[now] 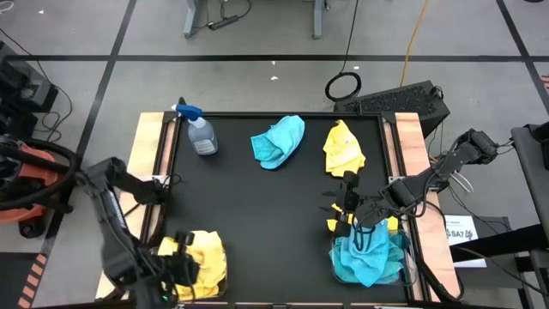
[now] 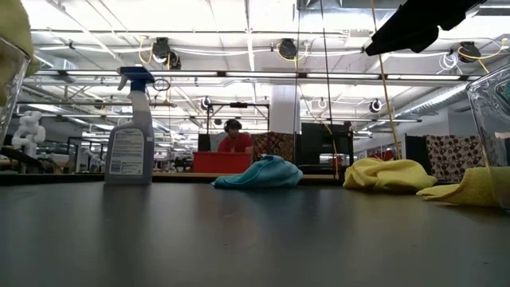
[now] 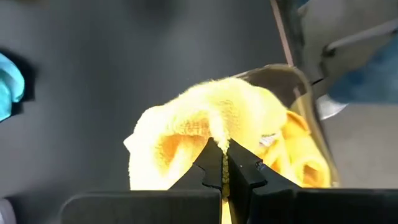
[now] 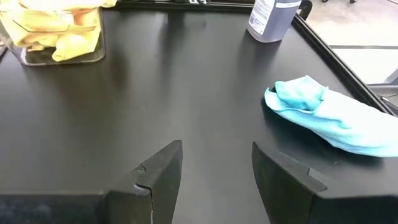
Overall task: Sort microfiber towel by color & place in baskets
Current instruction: Put the yellow towel into the left transparent bin
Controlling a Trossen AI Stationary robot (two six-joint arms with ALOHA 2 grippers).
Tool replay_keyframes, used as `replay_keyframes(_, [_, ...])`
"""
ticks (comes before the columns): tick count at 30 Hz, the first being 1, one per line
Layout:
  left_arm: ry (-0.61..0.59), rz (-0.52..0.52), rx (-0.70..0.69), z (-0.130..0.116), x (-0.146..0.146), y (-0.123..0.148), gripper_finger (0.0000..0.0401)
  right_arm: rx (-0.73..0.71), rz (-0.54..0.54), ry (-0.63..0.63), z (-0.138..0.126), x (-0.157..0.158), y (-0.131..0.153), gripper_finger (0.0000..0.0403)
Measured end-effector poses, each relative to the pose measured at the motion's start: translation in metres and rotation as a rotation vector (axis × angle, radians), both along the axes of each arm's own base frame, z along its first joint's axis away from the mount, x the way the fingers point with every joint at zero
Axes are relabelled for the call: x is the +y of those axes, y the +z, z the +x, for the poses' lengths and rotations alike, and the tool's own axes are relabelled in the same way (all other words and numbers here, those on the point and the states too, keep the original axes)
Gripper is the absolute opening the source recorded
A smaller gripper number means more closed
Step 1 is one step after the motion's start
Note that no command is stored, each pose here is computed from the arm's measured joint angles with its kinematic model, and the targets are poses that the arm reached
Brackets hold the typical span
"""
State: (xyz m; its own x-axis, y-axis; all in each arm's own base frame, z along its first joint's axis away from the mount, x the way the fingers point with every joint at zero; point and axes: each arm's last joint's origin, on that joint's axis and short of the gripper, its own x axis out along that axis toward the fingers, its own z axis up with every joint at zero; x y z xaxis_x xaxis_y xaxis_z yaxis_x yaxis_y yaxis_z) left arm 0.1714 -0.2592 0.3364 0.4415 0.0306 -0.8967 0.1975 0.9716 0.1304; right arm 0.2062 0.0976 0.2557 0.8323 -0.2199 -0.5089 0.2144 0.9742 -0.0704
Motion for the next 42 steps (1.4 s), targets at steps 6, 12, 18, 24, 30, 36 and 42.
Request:
replay_keyframes(6, [0.02,0.092,0.093,0.02,-0.017,-0.037,0.0001,0.004,-0.003,0.0,0.001,0.0,-0.001,0.0187])
replay_keyframes(12, [0.001,0.15,0.133,0.033,-0.034,-0.069,0.0001,0.034,-0.008,0.019,0.005,0.003,-0.007,0.0187])
replay_keyframes(18, [-0.102,0.241,0.181,0.048,-0.043,-0.098,0.0001,0.073,-0.036,0.03,0.01,0.007,-0.016,0.0187])
replay_keyframes(24, [-0.138,0.294,0.227,0.067,-0.031,-0.117,0.0001,0.098,-0.041,0.052,0.015,0.01,-0.023,0.0187])
replay_keyframes(30, [-0.14,0.227,0.351,0.072,-0.012,-0.154,0.0001,0.134,-0.015,0.096,0.017,0.014,-0.029,0.0187])
replay_keyframes(36, [-0.133,0.11,0.373,0.071,-0.011,-0.173,0.0001,0.161,-0.007,0.121,0.019,0.017,-0.034,0.0187])
replay_keyframes(42, [-0.094,0.068,0.331,0.071,-0.011,-0.16,0.0027,0.156,-0.033,0.143,0.021,0.018,-0.034,0.0187])
